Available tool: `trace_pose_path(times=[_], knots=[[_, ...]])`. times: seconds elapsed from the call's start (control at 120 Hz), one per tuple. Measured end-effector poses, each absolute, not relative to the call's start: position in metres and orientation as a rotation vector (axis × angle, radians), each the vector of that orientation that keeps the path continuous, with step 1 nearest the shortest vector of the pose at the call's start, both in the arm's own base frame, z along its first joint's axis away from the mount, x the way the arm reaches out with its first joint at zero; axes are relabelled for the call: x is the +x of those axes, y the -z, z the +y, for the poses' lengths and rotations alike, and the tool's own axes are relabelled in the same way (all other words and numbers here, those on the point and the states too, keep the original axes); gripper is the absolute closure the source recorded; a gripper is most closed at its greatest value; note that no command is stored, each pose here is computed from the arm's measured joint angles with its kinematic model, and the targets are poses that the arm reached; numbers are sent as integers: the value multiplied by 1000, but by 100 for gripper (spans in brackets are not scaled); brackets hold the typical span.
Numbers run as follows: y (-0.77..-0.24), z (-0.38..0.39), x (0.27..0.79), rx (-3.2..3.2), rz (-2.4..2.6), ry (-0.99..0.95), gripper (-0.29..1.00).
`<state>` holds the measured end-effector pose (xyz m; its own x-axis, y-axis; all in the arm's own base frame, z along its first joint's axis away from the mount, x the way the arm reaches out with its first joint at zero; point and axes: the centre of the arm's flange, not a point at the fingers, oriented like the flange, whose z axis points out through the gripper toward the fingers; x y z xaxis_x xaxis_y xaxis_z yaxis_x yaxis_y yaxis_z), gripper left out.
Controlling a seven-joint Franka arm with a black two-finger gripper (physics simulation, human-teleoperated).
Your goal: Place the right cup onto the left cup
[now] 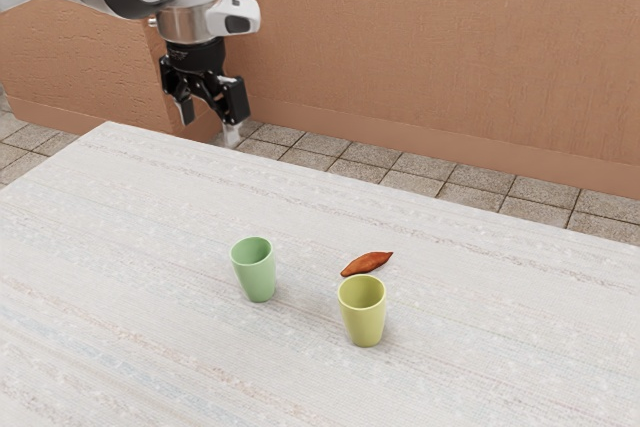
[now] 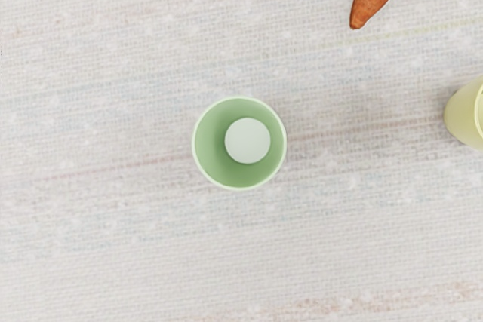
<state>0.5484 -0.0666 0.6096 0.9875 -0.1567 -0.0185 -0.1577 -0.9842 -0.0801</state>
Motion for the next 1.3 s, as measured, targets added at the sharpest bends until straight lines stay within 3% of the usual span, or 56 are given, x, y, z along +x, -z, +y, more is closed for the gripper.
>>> trace_pose_path(times=[0.733, 1.3], knots=[[-566, -52, 567, -3084, 183, -7, 0], [-494, -136, 567, -3126, 290, -18, 0]])
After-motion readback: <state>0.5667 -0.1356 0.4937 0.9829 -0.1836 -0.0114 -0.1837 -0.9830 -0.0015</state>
